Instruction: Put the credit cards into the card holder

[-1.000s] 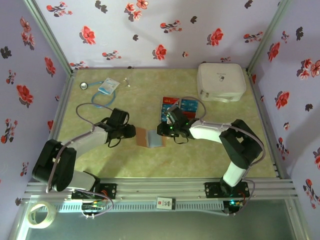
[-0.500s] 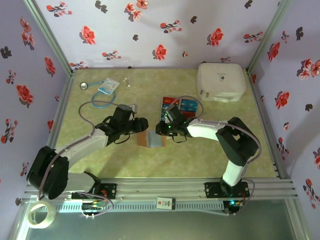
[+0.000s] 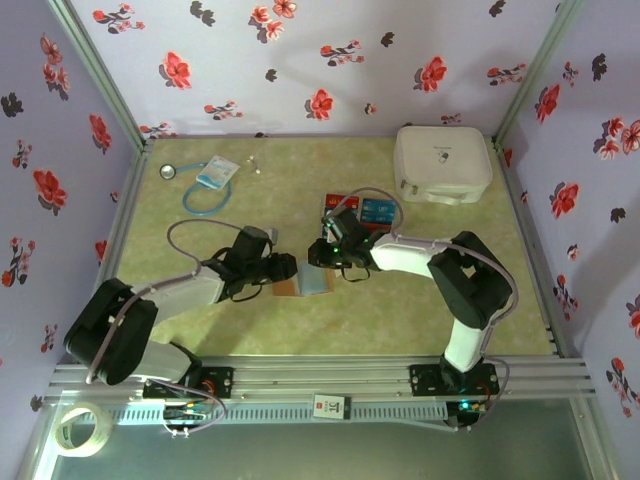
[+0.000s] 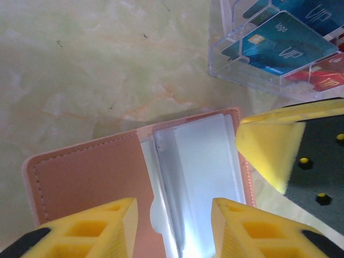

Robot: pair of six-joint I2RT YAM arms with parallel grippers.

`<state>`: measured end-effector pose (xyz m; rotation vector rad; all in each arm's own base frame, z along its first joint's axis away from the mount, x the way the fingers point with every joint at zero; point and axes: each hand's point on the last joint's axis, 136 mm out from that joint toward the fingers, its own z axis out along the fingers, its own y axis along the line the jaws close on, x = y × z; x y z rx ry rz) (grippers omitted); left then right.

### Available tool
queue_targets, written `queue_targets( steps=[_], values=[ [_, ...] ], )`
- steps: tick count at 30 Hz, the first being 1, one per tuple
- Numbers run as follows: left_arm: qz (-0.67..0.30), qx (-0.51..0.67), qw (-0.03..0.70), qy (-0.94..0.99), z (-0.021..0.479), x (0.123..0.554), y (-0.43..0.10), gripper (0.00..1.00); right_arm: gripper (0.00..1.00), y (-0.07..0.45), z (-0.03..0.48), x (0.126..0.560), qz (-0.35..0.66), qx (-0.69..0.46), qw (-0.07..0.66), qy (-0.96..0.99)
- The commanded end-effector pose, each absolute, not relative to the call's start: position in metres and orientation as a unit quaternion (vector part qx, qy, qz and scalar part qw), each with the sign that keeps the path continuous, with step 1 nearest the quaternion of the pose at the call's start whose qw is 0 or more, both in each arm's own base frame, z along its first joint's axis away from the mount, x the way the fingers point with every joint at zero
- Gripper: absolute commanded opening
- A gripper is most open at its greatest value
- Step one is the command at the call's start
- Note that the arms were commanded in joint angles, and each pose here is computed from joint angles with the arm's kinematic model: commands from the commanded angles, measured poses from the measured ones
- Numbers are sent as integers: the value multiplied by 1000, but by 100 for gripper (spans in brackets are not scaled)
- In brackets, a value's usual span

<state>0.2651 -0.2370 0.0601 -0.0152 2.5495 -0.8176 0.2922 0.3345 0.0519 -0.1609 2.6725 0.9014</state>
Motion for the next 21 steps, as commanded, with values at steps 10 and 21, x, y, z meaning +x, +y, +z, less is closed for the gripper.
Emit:
queue_targets(
  steps=[10, 21],
  values=[
    [-252, 30, 244, 936, 28, 269, -218, 40, 23, 335, 34, 286, 299, -69, 133, 942],
    [-244, 37, 247, 937, 27, 271, -211, 40, 24, 331, 28, 280, 300, -65, 126, 943]
  ],
)
